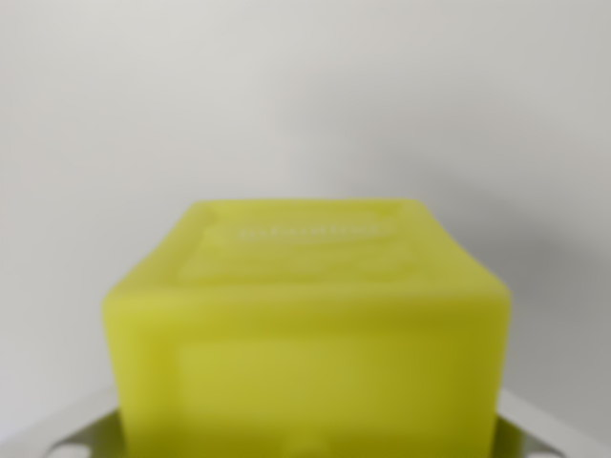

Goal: Pick yellow cube

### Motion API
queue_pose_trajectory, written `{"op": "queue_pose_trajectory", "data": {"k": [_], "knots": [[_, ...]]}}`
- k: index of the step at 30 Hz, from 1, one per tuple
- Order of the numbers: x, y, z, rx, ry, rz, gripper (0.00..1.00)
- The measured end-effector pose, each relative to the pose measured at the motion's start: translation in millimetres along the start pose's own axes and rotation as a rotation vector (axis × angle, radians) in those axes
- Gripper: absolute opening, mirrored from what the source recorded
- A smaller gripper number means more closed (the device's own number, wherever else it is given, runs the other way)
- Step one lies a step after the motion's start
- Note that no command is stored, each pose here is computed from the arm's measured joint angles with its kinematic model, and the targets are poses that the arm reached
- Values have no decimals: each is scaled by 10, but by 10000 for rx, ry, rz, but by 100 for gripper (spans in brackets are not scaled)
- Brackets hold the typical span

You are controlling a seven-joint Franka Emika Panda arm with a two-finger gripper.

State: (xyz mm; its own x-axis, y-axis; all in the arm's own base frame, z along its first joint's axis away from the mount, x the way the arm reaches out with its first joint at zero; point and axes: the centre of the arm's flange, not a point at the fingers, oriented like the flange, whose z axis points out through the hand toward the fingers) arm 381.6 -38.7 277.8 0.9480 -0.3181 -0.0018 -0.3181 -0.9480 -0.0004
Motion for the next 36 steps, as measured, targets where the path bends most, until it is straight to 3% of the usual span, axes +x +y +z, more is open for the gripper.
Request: {"op": "queue_pose_trajectory", "data": {"k": [36], "knots": [[0,0,-851,3,0,-1,0]]}}
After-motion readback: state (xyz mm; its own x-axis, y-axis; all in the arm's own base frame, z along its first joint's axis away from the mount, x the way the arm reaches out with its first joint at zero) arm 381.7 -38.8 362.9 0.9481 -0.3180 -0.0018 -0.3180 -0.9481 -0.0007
